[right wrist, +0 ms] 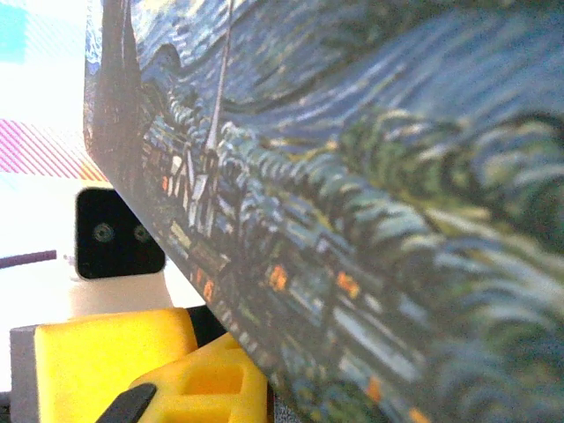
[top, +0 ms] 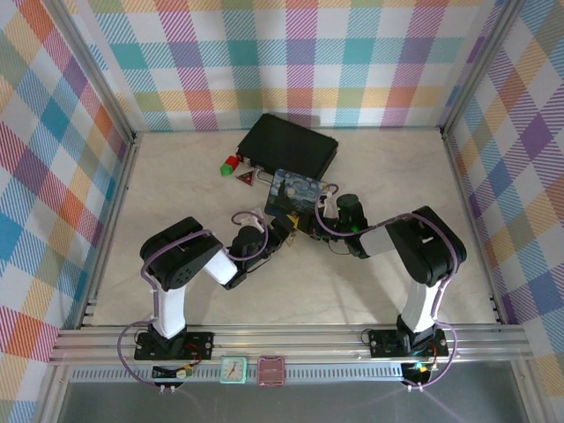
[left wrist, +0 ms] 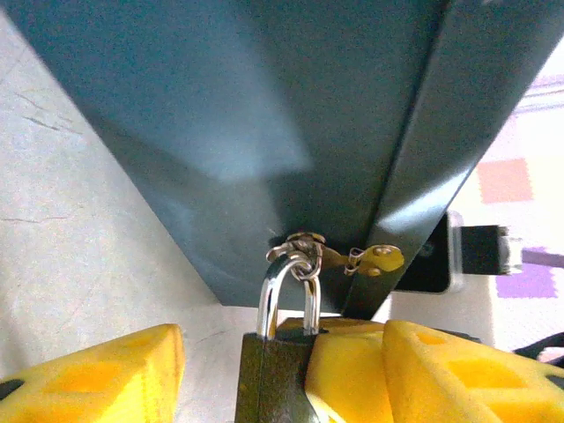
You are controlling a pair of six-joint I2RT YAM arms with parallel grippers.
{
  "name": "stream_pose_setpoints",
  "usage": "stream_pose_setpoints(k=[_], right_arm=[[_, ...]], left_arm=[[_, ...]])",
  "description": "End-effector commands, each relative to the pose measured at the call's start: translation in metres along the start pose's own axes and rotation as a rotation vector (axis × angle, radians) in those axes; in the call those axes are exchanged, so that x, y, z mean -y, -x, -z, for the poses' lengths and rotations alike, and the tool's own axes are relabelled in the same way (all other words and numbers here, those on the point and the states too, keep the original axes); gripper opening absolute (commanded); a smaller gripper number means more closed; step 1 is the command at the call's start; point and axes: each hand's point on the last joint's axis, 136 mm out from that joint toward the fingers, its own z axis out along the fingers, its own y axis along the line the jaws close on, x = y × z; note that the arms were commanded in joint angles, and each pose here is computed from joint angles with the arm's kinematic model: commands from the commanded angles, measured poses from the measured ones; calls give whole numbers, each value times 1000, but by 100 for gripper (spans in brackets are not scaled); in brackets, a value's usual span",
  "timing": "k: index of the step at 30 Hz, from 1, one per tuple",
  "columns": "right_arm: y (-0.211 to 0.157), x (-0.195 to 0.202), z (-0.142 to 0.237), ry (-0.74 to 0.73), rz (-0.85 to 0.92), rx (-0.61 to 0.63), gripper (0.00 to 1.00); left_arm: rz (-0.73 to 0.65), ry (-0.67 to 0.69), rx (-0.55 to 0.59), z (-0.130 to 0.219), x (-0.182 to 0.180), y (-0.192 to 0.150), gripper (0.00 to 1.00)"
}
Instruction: Unlock the padlock with the key
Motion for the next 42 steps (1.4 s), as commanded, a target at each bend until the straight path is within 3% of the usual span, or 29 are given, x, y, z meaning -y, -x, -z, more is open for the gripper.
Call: stream_pose_setpoints(k=[1,6,12,16,21,23,27,30,32,36,42], right_arm=[[-8,9,-6,27,-204,-36,14],[-7,11,-6,3,-216,-40,21],[-5,6,3,-63,-180,-34,30],[-4,4,10,-111,-154,-22,35],[0,0,17,-144,-122,-5,33],[2,-2,20,-153,-113,7,28],[1,0,20,-158,-113,6,8],[-2,2,17,-144,-133,-1,5],[-4,4,16,-136,-140,-5,6],[-7,7,17,-151,-139,-9,9],[-3,3,43,-276,-49,33,29]], left_arm=[[60,19,-126,7,-14,-35,54],[90,9,-146,4,-11,-41,40],[100,-7,-161,-2,-6,-43,10],[99,4,-156,0,-9,-43,8],[100,3,-166,-2,-9,-46,11],[100,4,-169,-3,-10,-48,13],[115,9,-190,-7,-13,-55,24],[118,6,-195,-10,-12,-57,30],[116,3,-193,-10,-11,-57,30],[113,0,-189,-10,-10,-56,17],[95,-8,-173,-10,-5,-53,4]])
